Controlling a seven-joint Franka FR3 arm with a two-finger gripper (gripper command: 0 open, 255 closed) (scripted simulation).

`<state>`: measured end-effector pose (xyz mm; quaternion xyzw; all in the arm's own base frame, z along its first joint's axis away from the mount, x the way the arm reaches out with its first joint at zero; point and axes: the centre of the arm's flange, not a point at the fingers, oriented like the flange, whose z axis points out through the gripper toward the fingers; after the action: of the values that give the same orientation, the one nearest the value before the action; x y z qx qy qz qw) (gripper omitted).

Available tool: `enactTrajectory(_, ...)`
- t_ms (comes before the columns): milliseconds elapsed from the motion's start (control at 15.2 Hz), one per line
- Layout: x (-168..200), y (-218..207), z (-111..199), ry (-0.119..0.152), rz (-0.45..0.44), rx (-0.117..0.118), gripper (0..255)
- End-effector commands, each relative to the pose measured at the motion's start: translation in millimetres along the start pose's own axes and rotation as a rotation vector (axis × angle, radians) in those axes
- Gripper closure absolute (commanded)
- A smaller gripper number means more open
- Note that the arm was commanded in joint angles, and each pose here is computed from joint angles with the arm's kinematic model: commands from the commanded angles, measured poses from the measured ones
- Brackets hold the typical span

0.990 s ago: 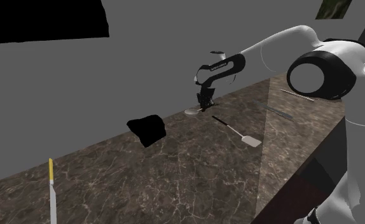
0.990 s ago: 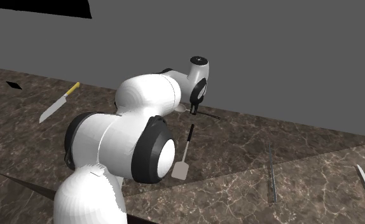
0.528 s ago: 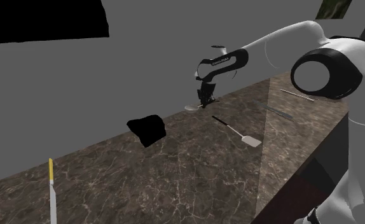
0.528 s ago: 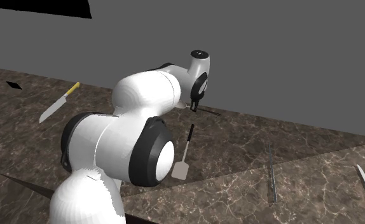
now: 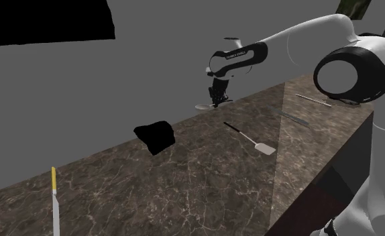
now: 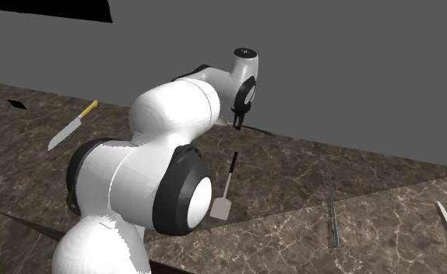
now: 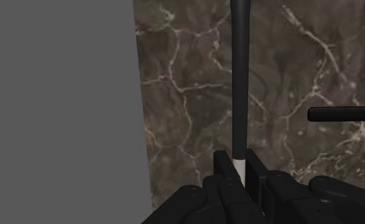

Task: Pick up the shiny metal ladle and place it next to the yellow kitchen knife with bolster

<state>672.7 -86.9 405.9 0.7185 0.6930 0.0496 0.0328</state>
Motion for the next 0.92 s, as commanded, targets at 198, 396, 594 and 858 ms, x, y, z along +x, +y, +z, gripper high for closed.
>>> enactTrajectory(198,0.2,3.8,-26.1,0.000,0.000,0.000,255)
enactTrajectory(396,0.6,5.6,-41.8,0.000,0.000,0.000,255)
enactTrajectory(594,25.4,-3.1,-47.1,0.000,0.000,0.000,255)
enactTrajectory(858,74.9,-21.7,-48.1,0.000,0.000,0.000,255)
